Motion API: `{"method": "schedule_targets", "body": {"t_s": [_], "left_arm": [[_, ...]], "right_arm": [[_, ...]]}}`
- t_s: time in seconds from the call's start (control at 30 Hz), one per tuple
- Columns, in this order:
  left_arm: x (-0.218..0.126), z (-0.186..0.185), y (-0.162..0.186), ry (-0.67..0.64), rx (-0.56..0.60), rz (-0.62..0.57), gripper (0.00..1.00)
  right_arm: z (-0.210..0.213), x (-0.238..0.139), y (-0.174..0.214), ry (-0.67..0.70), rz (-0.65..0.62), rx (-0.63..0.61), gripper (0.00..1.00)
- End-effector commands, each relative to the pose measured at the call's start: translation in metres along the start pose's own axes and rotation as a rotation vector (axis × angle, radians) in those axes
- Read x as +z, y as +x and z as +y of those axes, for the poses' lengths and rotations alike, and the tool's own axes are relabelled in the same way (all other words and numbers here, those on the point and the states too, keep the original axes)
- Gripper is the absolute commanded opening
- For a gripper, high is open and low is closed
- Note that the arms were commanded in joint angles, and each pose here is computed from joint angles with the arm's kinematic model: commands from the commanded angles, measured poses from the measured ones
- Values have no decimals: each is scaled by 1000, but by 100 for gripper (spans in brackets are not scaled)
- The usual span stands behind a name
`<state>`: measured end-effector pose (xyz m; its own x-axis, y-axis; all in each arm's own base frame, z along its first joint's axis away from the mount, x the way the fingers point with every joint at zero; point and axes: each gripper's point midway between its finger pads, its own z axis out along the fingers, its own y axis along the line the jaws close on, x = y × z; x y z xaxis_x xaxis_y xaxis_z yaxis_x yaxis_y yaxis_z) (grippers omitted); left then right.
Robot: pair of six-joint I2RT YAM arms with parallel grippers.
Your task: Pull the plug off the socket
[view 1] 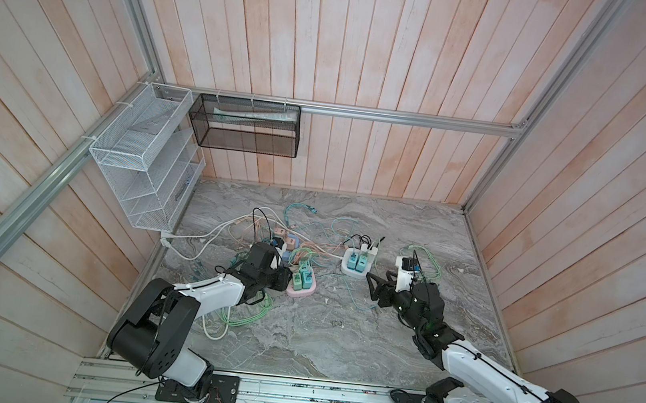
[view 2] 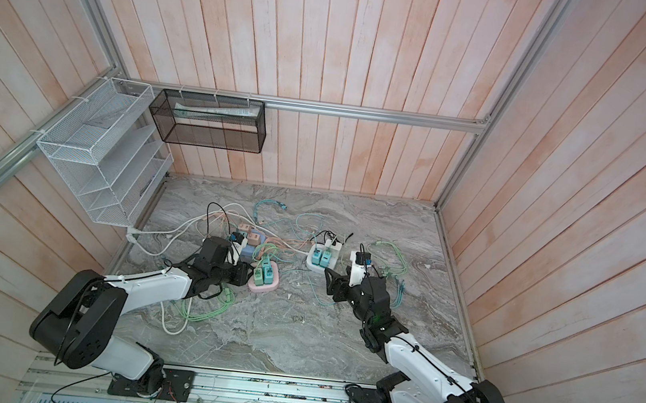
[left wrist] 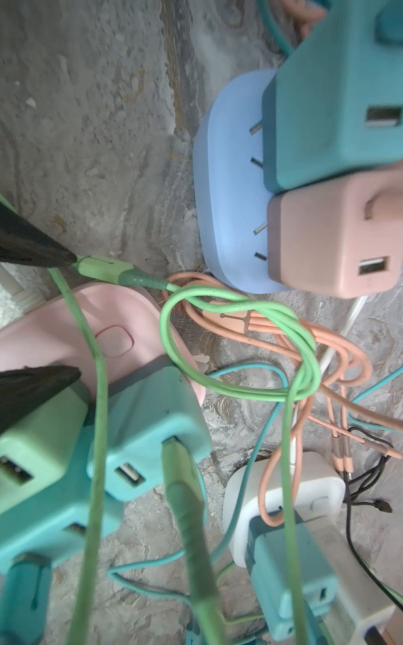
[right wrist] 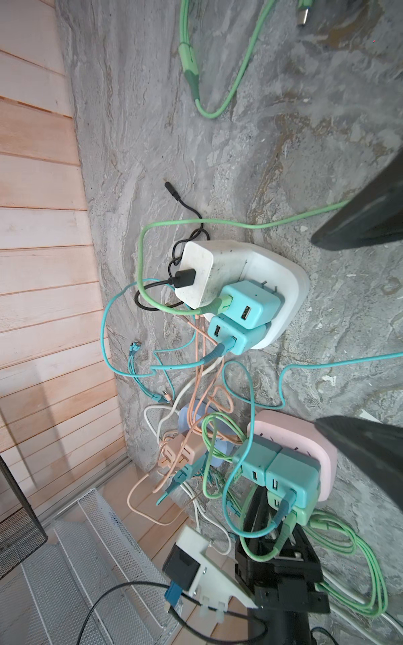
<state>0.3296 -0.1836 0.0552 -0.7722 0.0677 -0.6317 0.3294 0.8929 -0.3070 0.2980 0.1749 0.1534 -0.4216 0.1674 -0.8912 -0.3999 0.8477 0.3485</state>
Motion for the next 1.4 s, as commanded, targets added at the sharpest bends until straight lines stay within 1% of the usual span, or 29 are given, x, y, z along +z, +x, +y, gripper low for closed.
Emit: {"method": "schedule_targets", "body": {"t_s": [0.0, 0.13, 0.37, 0.53, 0.6, 0.7, 0.73, 0.8, 0.9, 1.03, 1.17, 1.27, 1.37], "left_arm": [[6, -17, 2, 55, 7, 37, 48], [11, -32, 10, 81, 32, 78, 46], [15, -63, 17, 134, 78, 97, 46], [20, -89, 24, 175, 123, 116, 46], [22, -96, 28, 188, 132, 125, 46], [22, -105, 30, 211, 122, 132, 46], [22, -105, 28, 215, 109, 126, 46], [20, -103, 25, 196, 80, 110, 46], [15, -102, 18, 179, 76, 84, 49], [6, -104, 6, 170, 107, 54, 55], [-7, -108, -3, 184, 142, 16, 57], [-16, -108, -3, 191, 163, -4, 59], [-19, -106, 8, 200, 175, 17, 62]], "right_arm": [[0, -3, -5, 7, -26, -6, 73], [-4, -5, -5, 30, -26, -18, 73], [-8, -12, -2, 47, -34, -16, 74], [5, -11, 8, -27, 27, -60, 74], [9, -11, 16, -51, 68, -85, 71], [15, -12, 30, -76, 123, -88, 60], [19, -13, 34, -87, 133, -88, 58], [26, -15, 43, -104, 151, -86, 57], [33, -20, 50, -124, 139, -65, 57], [41, -23, 60, -161, 138, -25, 55], [50, -20, 67, -191, 167, -25, 53], [59, -16, 70, -228, 179, -17, 53], [64, -12, 72, -252, 183, -3, 52]]}}
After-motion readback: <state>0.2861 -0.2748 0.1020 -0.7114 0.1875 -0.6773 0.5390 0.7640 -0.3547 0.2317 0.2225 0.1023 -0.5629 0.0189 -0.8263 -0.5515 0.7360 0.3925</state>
